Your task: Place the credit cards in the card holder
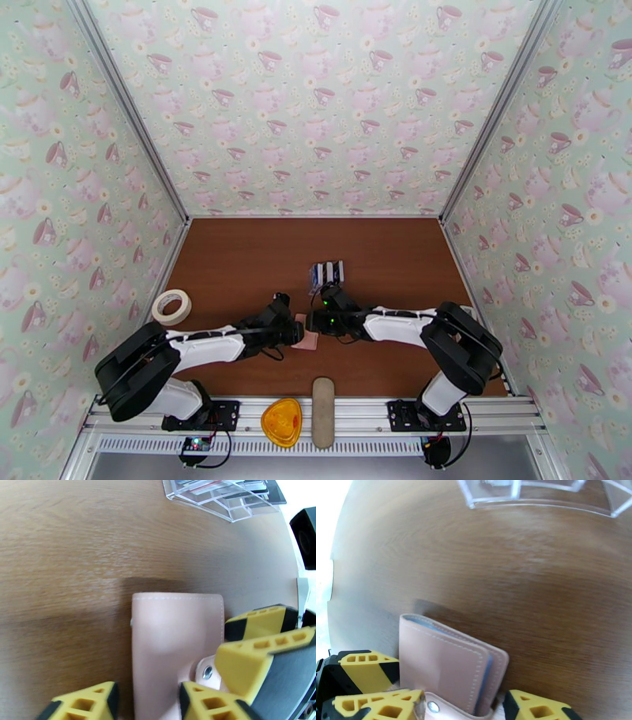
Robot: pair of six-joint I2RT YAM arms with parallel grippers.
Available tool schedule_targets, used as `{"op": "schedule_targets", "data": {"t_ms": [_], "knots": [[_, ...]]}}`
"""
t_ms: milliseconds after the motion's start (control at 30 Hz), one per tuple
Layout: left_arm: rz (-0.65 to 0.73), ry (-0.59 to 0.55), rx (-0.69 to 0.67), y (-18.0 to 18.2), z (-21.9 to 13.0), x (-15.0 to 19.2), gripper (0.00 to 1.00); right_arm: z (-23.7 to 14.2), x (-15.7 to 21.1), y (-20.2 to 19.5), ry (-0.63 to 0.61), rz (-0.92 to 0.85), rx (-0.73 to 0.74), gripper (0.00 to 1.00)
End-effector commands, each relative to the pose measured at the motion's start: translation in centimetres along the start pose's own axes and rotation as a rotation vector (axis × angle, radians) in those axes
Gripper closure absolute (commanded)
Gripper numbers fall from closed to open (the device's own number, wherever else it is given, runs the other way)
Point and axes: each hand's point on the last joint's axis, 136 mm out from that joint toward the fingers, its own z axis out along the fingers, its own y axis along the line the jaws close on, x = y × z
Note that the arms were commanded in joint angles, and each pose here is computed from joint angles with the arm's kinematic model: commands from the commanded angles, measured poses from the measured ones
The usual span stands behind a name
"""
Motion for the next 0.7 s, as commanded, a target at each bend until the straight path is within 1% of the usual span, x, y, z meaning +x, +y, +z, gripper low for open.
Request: {"op": "schedule_targets", "data": {"t_ms": [0,67,167,267,333,400,433,467,567,667], "knots": [[0.020,-0.020,-0.092,1.6,-1.3,-0.8,0.36,-1.2,-0.1,-1.5,-0.011,-0.015,0.056,0.37],[0.022,-0.039,-0.105,1.8,-2.1,-1.6,0.30,-1.8,-0.5,-1.7,-0.020,-0.022,0.069,0.37],[0.027,-0.075,-0.123,2.1,-3.4,-3.0,0.25,-3.0,-1.3,-2.0,-0.036,-0.036,0.085,0.34],[0.035,-0.114,-0.152,2.6,-4.9,-4.7,0.21,-5.0,-2.4,-2.7,-0.071,-0.067,0.124,0.31],[0.043,-0.137,-0.176,3.1,-5.8,-5.7,0.17,-6.5,-3.2,-3.3,-0.099,-0.078,0.146,0.26],[0.046,-0.164,-0.186,3.5,-6.7,-6.8,0.11,-8.1,-4.2,-4.0,-0.131,-0.077,0.156,0.23],[0.051,-0.177,-0.189,3.6,-7.2,-7.3,0.06,-8.9,-4.8,-4.5,-0.149,-0.063,0.153,0.19],[0.056,-0.185,-0.185,3.7,-7.6,-7.8,0.04,-9.6,-5.3,-4.9,-0.166,-0.053,0.150,0.18],[0.042,-0.233,-0.208,4.6,-9.3,-9.4,0.01,-11.9,-6.5,-6.7,-0.211,-0.029,0.178,0.10],[0.021,-0.293,-0.199,5.2,-11.0,-10.8,0.00,-13.9,-7.5,-8.0,-0.251,-0.019,0.209,0.07]]}}
